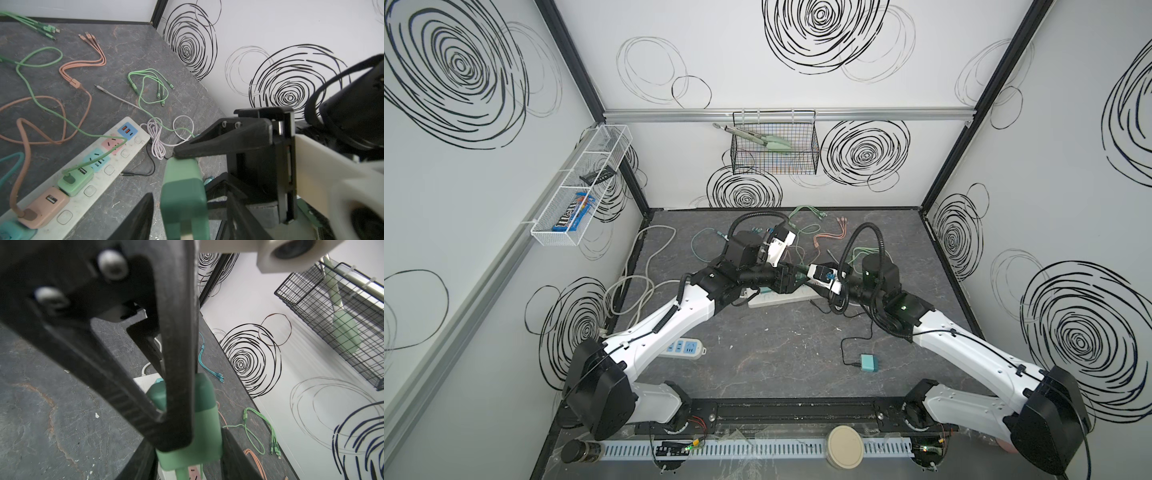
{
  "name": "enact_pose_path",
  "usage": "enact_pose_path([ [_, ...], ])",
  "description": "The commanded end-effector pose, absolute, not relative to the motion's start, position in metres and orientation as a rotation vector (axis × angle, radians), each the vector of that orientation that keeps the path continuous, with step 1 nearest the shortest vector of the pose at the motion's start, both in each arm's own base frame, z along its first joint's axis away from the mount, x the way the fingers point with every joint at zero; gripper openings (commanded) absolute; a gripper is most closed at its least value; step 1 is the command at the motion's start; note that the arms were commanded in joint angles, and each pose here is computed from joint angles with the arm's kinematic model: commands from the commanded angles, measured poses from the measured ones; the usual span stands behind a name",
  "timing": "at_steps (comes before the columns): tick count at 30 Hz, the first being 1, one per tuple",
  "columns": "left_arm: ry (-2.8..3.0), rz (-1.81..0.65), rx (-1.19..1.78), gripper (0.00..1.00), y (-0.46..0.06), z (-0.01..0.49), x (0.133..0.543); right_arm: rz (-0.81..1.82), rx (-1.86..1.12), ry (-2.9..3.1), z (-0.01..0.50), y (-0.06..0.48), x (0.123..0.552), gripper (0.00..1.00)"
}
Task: Insert plugs into power strip
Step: Pass the plug.
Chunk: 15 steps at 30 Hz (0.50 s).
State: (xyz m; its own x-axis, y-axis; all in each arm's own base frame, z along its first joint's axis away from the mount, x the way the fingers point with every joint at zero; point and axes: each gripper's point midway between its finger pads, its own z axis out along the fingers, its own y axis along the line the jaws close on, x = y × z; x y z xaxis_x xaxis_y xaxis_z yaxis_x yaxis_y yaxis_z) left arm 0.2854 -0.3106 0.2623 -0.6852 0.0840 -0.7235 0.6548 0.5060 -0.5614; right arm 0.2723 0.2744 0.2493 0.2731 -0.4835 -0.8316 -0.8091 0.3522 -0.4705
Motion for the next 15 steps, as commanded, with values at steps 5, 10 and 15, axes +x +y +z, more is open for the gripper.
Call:
enact_pose_path([
  [5, 2.050, -1.193, 0.614, 0.21, -0.317, 0.278, 0.292, 0.370, -1.278, 1.333, 0.259, 0.283, 0.273, 0.45],
  [10, 2.007, -1.169, 0.546, 0.00, -0.303, 0.289, 0.301, 0.411, -1.062, 1.447, 0.281, 0.266, 0.291, 0.73],
  [15, 1.990, -1.155, 0.499, 0.00, -0.282, 0.290, 0.310, 0.414, -0.641, 1.555, 0.308, 0.208, 0.327, 0.97],
])
